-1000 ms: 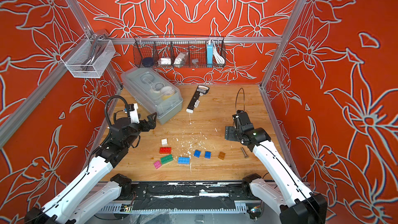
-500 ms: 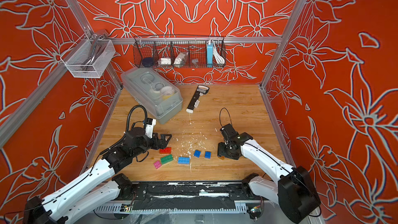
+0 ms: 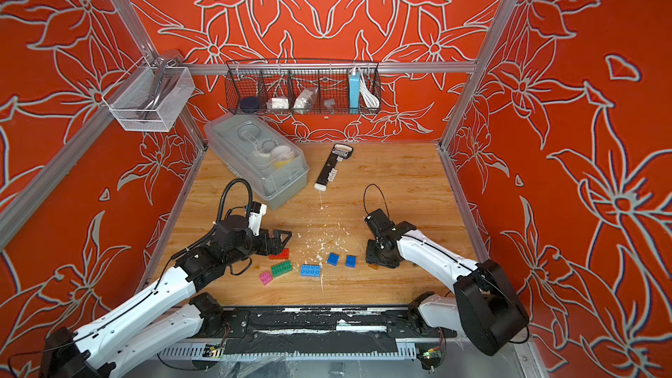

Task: Assemble a spoon with lego
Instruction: Move the lego brick at the center of the board.

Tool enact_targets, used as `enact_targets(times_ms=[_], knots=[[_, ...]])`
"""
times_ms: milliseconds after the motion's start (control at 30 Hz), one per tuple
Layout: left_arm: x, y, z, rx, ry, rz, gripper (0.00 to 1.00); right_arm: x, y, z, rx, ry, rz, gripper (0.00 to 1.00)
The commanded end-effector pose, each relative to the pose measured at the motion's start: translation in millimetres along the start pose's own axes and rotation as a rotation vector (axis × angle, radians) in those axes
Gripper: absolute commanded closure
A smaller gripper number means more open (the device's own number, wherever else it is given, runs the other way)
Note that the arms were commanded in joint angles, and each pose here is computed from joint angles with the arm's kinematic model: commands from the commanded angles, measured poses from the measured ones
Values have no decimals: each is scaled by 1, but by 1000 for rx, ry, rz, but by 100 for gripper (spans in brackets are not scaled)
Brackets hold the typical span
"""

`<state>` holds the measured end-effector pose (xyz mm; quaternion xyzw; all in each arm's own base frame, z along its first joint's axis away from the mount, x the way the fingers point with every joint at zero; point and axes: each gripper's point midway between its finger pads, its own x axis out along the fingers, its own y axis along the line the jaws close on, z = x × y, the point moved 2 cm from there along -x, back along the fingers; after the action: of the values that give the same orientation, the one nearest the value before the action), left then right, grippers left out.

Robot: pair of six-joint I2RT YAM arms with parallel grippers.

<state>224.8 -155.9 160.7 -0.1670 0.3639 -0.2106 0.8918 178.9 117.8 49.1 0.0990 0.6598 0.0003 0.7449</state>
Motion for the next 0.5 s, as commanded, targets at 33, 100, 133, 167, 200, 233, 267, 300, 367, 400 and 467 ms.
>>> enact_targets(times_ms=[33, 100, 133, 167, 200, 233, 267, 300, 367, 400, 467], knots=[[2, -2, -6, -3, 19, -10, 2, 2, -1, 1, -8, -8, -25, 61], [1, -2, -4, -1, 16, -8, 2, 0, -1, 4, -17, -13, -34, 65], [0, -3, -4, 2, 16, -8, 2, -3, 0, 8, -19, -30, -41, 66], [0, -3, -3, 4, 16, -10, 2, -7, 3, 12, -18, -49, -30, 67], [0, -4, -3, 4, 17, -10, 2, -9, 6, 16, -17, -65, -17, 68], [1, -4, -3, 5, 17, -13, 2, -11, 12, 21, -19, -79, 0, 70], [1, -4, -4, 3, 19, -11, 2, -12, 16, 25, -21, -81, 5, 70], [1, -4, -3, 2, 19, -13, 2, -12, 19, 28, -25, -78, 4, 70], [2, -5, -4, 2, 23, -16, 2, -10, 28, 37, -42, -71, 9, 70], [3, -5, -4, 2, 26, -15, 2, -9, 32, 41, -49, -69, 12, 70], [3, -4, -5, 5, 25, -11, 2, -6, 40, 52, -64, -71, 7, 70]])
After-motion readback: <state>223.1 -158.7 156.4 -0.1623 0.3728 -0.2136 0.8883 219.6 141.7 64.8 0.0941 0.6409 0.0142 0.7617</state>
